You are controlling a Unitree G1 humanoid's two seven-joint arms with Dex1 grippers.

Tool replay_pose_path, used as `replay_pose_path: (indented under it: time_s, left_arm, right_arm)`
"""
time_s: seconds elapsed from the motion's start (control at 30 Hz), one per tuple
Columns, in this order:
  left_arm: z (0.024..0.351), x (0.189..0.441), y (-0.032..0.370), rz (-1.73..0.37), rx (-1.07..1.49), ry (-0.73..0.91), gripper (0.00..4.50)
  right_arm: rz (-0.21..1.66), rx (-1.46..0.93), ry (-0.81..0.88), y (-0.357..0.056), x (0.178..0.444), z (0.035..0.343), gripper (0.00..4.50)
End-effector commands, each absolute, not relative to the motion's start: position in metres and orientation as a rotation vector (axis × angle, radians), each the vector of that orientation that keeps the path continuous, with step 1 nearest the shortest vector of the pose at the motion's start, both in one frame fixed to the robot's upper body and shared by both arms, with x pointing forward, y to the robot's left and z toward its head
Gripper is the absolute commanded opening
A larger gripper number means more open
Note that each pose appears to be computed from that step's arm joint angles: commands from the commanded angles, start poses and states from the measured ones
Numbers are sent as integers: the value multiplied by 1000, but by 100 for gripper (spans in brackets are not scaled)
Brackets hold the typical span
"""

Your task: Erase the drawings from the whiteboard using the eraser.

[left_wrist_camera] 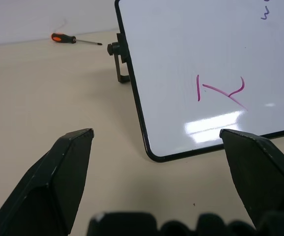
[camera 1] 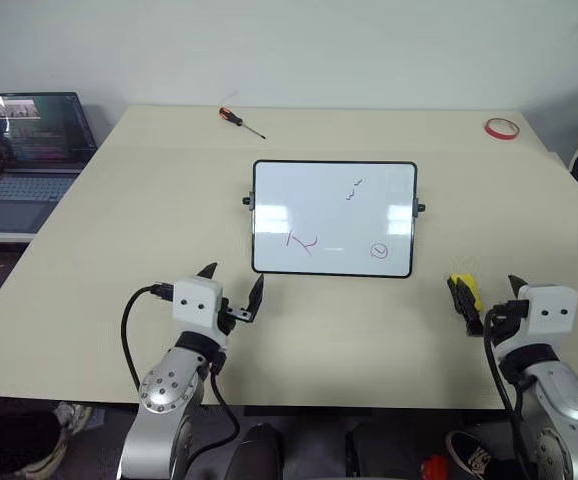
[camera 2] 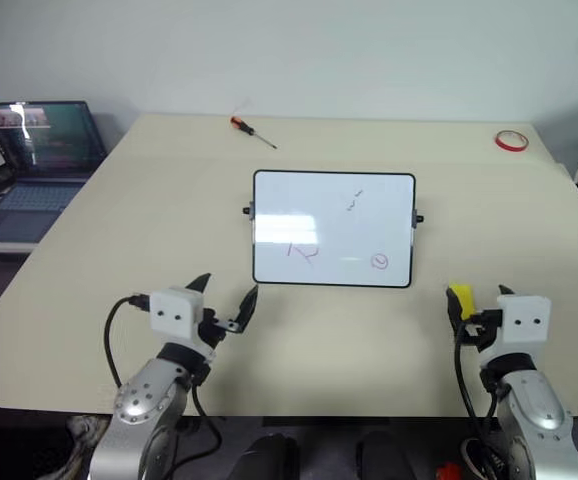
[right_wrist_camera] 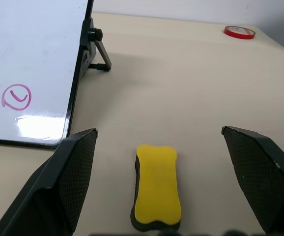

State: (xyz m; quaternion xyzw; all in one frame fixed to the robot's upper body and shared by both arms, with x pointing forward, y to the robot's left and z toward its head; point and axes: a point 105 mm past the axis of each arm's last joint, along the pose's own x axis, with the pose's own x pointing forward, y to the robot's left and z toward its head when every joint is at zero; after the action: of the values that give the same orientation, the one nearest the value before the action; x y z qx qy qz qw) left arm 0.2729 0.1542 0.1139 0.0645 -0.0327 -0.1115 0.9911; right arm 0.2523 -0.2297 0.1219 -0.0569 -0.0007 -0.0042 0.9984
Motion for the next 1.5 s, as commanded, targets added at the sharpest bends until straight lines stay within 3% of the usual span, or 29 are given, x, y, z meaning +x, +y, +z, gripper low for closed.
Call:
replay_pose_path:
  time_s: [0.03,0.77,1.13,1.3,1.5]
  left_arm:
    - [133,269,148,-247,135,-141,450]
    - [132,265,148,-248,136,-140,450]
    - [141,279,143,-308,128,-173,450]
    - [157,297,111,-527,56,-218,450]
    - [187,296,52,-959,-18,-273,450]
  right_arm:
    - [12,-126,-70,-224,253,139,442]
    - [2,-105,-63,-222,247,131,442]
    - [-34,-90,-70,-222,240,132,442]
    - [-15,-67,-38,-219,243,133,442]
    - [-6,44,23,-218,254,132,442]
